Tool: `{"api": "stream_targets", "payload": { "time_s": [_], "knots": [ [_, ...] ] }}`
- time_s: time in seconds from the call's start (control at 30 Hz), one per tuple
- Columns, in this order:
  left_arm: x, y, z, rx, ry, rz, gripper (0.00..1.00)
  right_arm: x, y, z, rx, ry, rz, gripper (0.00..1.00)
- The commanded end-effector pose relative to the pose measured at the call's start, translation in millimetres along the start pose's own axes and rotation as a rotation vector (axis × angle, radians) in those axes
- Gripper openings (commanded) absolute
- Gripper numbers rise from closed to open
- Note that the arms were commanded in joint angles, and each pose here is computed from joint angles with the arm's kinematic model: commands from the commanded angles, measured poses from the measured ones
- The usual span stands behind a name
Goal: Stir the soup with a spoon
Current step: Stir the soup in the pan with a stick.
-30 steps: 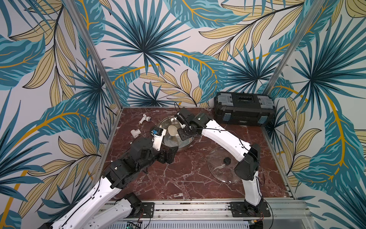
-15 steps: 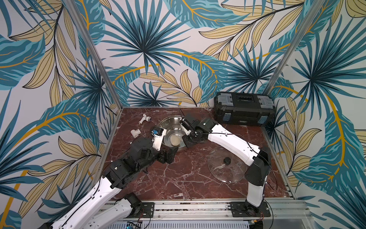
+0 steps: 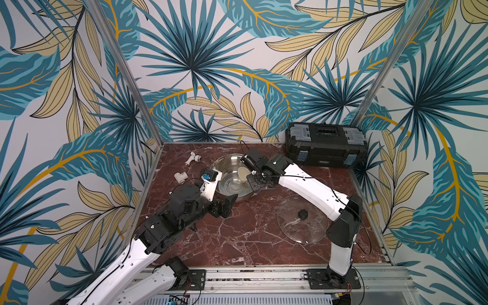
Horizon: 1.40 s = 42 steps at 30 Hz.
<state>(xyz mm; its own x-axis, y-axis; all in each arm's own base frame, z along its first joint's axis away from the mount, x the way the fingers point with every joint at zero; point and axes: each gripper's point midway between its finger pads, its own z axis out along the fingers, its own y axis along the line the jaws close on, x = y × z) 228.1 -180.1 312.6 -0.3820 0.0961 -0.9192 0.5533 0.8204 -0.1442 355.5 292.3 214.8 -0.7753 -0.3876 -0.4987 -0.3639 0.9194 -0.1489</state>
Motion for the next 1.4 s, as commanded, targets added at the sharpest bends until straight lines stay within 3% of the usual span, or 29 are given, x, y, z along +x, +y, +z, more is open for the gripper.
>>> {"api": "stream_targets", "payload": {
  "time_s": [0.0,0.37,0.8,1.1,1.37],
  "knots": [
    [-8.7,2.5,-0.9,-0.018,-0.018,0.040,1.00,-19.1,5.7,6.9,0.004,-0.047,0.006,0.00],
    [-11.3,5.8,3.4,-0.037,-0.032,0.006,1.00,-32.6,47.6,9.4,-0.206,-0.043,0.014,0.00],
    [-4.7,2.5,9.5,-0.018,0.005,0.031,1.00,10.4,50.4,-8.8,-0.304,0.028,0.009,0.00],
    [-3.9,-0.6,10.1,0.003,-0.010,0.025,1.00,45.6,8.0,-16.9,-0.141,0.059,-0.029,0.00],
    [0.9,-1.1,6.9,0.010,-0.006,0.011,1.00,25.2,-19.7,-9.2,0.052,0.026,-0.038,0.00]
  ]
}}
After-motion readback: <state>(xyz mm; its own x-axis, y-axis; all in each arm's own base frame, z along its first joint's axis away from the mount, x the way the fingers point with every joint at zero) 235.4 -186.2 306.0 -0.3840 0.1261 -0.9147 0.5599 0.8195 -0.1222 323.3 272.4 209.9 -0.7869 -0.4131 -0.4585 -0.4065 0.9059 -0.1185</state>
